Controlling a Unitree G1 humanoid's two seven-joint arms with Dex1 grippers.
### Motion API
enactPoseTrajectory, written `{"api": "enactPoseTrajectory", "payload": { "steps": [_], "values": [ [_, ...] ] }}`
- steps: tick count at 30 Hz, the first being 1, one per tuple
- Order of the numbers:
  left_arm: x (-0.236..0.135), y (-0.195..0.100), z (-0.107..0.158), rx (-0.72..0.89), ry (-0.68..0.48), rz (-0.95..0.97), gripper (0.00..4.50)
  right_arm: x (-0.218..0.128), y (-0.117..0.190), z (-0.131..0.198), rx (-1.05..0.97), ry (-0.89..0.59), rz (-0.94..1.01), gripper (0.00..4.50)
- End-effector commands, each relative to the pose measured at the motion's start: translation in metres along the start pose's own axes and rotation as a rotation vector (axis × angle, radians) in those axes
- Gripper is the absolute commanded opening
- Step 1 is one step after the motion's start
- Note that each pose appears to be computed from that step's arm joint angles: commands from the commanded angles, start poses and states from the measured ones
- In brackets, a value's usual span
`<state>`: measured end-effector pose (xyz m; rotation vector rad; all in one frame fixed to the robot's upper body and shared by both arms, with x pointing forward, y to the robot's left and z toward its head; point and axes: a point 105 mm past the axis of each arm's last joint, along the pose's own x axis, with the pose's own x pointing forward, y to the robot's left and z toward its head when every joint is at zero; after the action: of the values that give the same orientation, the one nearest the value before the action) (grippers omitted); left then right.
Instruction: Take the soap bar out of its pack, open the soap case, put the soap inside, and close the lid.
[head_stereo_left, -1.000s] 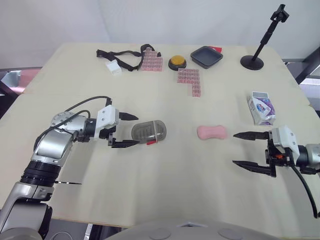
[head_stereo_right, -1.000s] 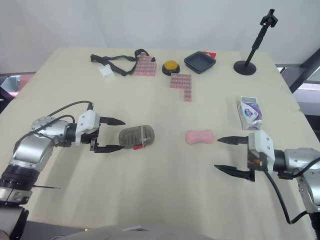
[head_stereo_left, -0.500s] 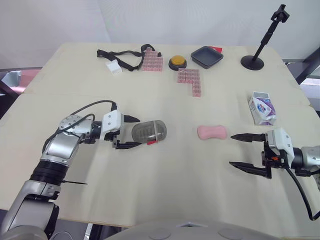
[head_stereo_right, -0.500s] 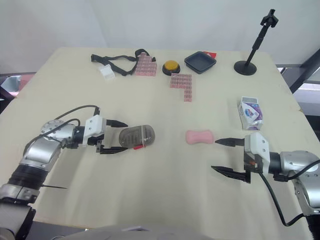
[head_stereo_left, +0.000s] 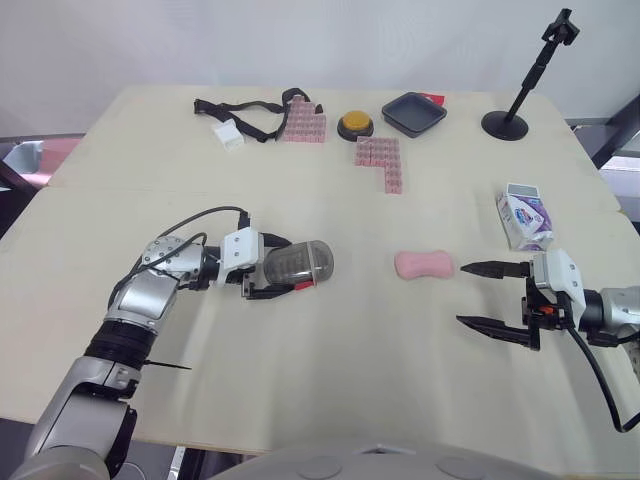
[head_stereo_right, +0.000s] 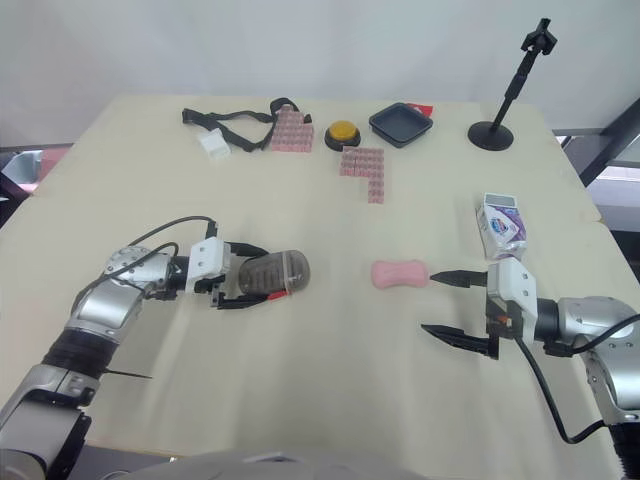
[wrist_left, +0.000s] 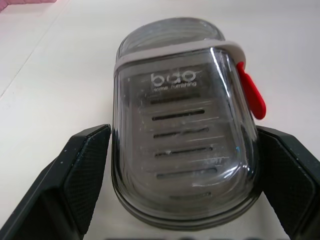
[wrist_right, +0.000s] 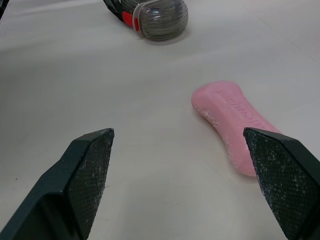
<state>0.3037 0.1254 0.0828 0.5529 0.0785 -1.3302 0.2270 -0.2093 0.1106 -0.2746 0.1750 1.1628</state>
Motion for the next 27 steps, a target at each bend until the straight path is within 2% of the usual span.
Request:
{"api": "enactPoseTrajectory", "payload": {
  "steps": [1,16,20,27],
  "values": [
    [-0.0025,0.0053,0.0058,0.028,-0.013,0.022,4.5,-0.004,-0.0041,0.0066,-0.028,-0.007,-0.013,4.45],
    [0.002,0.0005,0.002,0.02,-0.029,0.018,4.5,-0.0046,-0.0032,0.0044,-0.027,0.0,-0.001,4.45],
    [0.0029,0.0009,0.0011,0.015,-0.03,0.017,3.47,-0.0049,-0.002,0.003,-0.023,0.004,0.001,4.5],
    [0.003,0.0024,0.0034,0.028,-0.04,0.025,3.47,-0.006,-0.0003,0.0018,-0.023,0.012,0.005,4.5]
  ]
}}
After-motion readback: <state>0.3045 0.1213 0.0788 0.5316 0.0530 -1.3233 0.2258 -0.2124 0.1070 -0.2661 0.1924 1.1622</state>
